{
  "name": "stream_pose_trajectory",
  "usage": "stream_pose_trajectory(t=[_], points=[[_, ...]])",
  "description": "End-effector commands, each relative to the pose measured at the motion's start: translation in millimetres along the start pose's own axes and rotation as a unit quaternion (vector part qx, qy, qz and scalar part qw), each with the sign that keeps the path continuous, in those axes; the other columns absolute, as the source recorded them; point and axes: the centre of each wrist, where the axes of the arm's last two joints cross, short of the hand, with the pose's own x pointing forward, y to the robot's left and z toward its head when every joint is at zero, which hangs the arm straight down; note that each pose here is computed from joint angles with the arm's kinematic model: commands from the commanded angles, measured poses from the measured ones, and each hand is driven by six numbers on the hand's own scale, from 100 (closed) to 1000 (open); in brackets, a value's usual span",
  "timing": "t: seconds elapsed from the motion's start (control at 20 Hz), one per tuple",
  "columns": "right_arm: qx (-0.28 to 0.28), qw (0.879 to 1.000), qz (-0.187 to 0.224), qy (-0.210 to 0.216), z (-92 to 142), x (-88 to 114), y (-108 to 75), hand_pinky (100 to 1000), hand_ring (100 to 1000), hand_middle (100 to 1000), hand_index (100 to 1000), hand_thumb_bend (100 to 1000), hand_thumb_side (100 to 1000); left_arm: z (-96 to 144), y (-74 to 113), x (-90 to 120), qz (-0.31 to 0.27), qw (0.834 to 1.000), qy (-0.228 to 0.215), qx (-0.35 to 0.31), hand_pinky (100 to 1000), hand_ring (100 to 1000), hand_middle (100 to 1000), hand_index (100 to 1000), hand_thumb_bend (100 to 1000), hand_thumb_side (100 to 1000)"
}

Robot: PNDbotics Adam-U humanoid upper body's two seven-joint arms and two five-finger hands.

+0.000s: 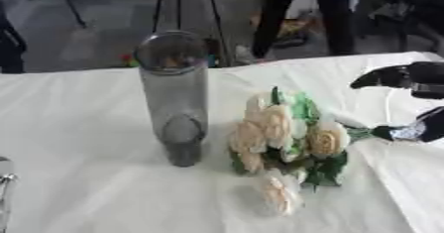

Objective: Arrange flowers into the vase.

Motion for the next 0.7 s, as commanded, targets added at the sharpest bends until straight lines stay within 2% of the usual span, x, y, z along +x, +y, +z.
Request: stream_pose_trajectory(t=[0.05, 0.3, 0.5, 0.7], points=[[0.002, 1.0, 0.01, 0.018, 2, -4, -8.4, 872, 930, 885, 1000, 430, 565, -6, -3.3, 4, 0.006, 1.0, -0.012, -0.006, 731, 843, 829, 894, 321, 910], [0.016, 0.999, 0.007, 0.031, -2, -9, -2.9, 866, 907, 877, 1000, 455, 556, -6, -4.3, 4, 0.008, 1.0, -0.012, -0.006, 731, 842, 827, 894, 320, 911], [0.025, 0.999, 0.0, 0.047, -3, -17, 3.9, 895, 962, 896, 1000, 452, 559, -7, -5.0, 4, 0.01, 1.0, -0.013, -0.006, 731, 842, 826, 894, 320, 912], [0.033, 0.998, -0.012, 0.054, -5, -24, 10.7, 902, 971, 899, 1000, 448, 558, -7, -5.5, 4, 0.011, 1.0, -0.013, -0.006, 732, 842, 825, 894, 317, 915]])
